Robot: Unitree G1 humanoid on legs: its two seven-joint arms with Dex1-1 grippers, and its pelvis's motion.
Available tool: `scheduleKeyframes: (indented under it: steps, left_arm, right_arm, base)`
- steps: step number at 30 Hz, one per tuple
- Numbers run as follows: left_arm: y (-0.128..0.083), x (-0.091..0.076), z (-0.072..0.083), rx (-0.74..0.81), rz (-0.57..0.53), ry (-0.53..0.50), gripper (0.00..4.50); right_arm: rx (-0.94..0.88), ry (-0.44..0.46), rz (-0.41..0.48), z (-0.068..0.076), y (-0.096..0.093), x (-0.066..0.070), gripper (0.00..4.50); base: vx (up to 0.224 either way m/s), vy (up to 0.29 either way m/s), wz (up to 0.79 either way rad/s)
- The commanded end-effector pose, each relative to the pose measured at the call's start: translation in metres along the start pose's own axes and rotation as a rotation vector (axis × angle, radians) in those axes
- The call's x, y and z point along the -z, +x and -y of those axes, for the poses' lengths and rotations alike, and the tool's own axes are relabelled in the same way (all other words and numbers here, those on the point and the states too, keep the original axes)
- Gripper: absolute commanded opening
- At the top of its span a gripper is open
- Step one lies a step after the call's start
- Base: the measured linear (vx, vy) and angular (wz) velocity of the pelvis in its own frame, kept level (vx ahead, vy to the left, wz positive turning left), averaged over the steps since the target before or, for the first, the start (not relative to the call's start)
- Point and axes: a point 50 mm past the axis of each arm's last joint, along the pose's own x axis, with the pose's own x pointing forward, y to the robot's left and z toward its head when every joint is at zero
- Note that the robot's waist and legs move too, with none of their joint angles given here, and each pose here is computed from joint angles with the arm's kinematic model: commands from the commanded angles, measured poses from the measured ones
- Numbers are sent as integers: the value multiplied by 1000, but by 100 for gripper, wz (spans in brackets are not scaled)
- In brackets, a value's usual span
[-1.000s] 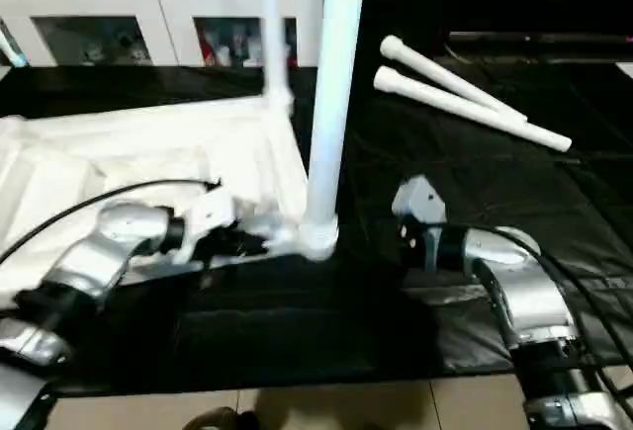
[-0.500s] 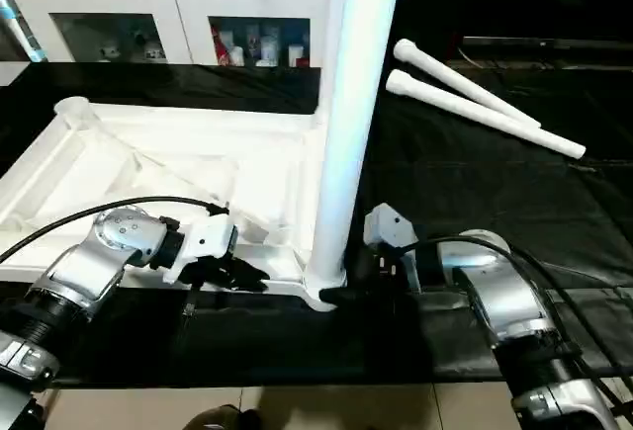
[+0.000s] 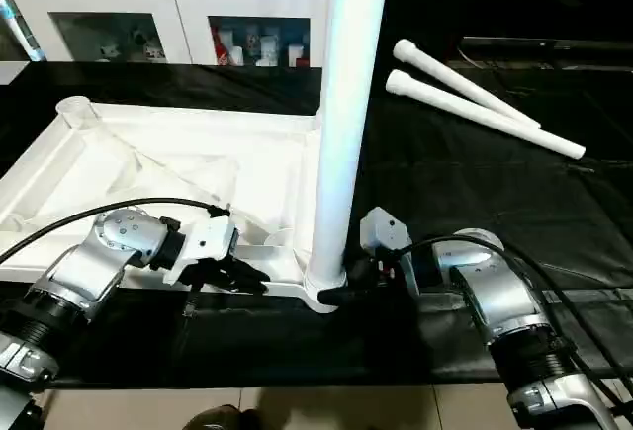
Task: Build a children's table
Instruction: Rotate leg to tighten
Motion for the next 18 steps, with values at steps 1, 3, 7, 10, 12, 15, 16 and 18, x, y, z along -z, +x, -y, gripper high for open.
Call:
scheduleKeyframes:
  steps: [1, 3, 7, 10, 12, 15, 16, 18]
  left_arm:
    - [10, -3, 6, 69, -7, 32, 0]
    - [10, -3, 6, 68, -7, 31, 0]
    - [13, -5, 0, 0, 20, -4, 0]
    - [17, -9, -10, -84, 35, -42, 0]
    - [22, -14, -22, -185, 55, -107, 0]
    - [33, -29, -40, -318, 89, -179, 0]
    - [36, -32, -45, -355, 92, -199, 0]
    - [43, -38, -52, -416, 86, -229, 0]
  right_arm:
    - [-8, -4, 20, 0, 0, -3, 282]
    - [-10, -1, 24, -1, 1, -3, 279]
    - [28, 47, 77, -7, 8, -1, 278]
    - [127, 81, 100, -3, 15, 0, 277]
    - [251, 126, 112, 5, 24, 2, 277]
    - [447, 211, 115, 16, 42, 4, 277]
    - [489, 229, 114, 18, 48, 4, 277]
    - [563, 248, 119, 21, 58, 2, 277]
  base:
    - [0, 0, 0]
    - [0, 0, 0]
    - [0, 0, 0]
    - [0, 0, 0]
    - [0, 0, 0]
    - [0, 0, 0]
    - [0, 0, 0]
    - [0, 0, 0]
